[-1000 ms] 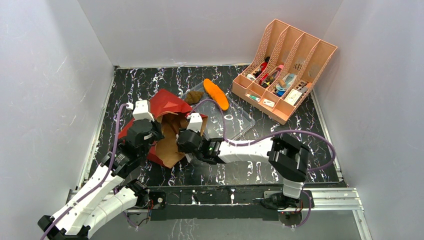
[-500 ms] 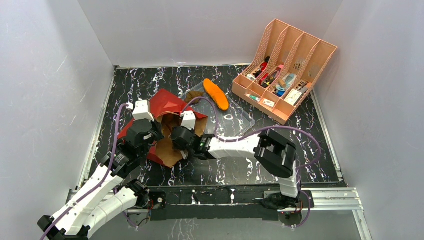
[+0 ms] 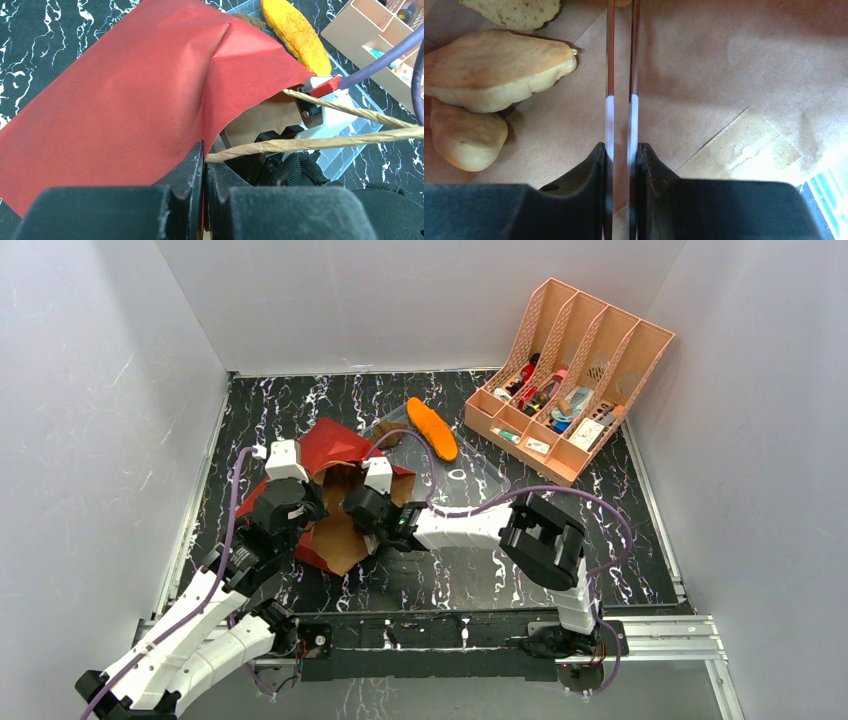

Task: Take the fake bread out of the paper bag
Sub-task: Take out the fake bread from the paper bag.

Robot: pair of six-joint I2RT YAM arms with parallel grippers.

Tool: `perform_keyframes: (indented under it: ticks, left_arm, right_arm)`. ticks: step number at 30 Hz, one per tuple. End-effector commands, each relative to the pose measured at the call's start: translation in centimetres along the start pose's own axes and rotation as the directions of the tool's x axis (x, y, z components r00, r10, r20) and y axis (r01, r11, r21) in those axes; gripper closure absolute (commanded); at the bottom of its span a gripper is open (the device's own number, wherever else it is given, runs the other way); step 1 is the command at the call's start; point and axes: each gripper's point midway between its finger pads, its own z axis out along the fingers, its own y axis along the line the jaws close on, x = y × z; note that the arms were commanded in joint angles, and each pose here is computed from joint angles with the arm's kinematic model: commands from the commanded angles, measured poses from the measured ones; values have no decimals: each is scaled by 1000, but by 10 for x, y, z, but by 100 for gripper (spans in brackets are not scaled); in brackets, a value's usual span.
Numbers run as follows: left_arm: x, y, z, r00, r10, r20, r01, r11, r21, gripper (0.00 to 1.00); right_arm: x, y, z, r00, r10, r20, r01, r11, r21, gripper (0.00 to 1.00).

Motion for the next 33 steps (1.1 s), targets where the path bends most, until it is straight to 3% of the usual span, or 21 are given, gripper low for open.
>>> perform_keyframes:
  ticks: [1, 18, 25, 33]
  left_arm:
    - [-3, -5, 0, 1000, -11, 11, 11, 1000, 14, 100]
    - [-13, 7, 25, 999, 31, 31, -26, 987, -157, 100]
    - [-28, 14, 35, 997, 50, 54, -34, 963, -266, 100]
    - [-37, 25, 38, 993, 109, 45, -85, 926, -368, 100]
  right_arm:
    - [-40, 10, -23, 993, 58, 103, -51, 997, -64, 100]
    - [-31, -1, -158, 990, 79, 116, -48, 968, -244, 100]
    - [-8, -19, -218, 991, 61, 118, -31, 971, -239, 100]
    - [-9, -58, -268, 976, 159, 148, -124, 966, -225, 100]
